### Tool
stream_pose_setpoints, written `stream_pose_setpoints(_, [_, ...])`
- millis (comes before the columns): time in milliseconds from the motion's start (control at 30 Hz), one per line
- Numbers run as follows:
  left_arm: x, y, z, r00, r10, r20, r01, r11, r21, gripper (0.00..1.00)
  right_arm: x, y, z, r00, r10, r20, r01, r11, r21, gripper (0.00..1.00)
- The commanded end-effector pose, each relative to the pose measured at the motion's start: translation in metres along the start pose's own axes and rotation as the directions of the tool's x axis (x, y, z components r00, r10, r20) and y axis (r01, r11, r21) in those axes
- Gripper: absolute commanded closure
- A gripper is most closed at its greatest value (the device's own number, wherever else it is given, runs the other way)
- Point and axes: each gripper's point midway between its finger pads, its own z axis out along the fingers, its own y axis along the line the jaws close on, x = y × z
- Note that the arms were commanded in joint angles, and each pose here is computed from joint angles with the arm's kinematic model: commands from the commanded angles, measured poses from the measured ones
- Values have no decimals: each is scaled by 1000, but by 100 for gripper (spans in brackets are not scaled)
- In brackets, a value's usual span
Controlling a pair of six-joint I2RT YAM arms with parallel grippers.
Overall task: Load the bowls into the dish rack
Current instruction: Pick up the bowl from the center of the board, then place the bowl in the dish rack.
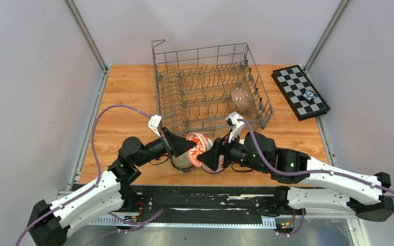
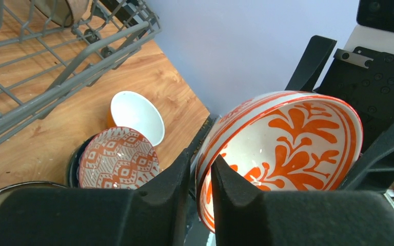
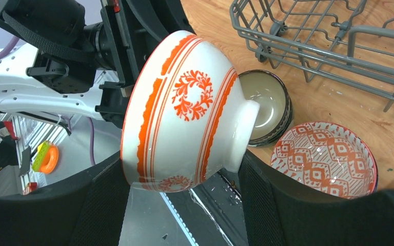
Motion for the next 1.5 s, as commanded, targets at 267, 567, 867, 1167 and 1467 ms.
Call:
stream_pose_setpoints(267, [-8,3,0,999,34,7,-34,999,-38,51,-44,17,-9,992,-21,124,26,999,-33,97])
stream_pose_setpoints(567, [-22,0,-6,997,80,16,-78,992,-103,25,-61,3,-10,983,-103,153,92,993,76,98])
stream_pose_setpoints(867, [-48,0,-17,979,200,-41,-204,942,-266,7,-81,-19,-7,969,-180,169,147,970,192,98])
stream_pose_setpoints(1167, [-79,-1,-45,938,333,-98,-343,843,-415,0,-115,-56,-12,957,-231,175,169,935,311,98])
stream_pose_setpoints(1467, [-84,-3,-78,865,462,-196,-499,749,-436,0,-142,-113,-8,952,-288,101,213,864,456,98])
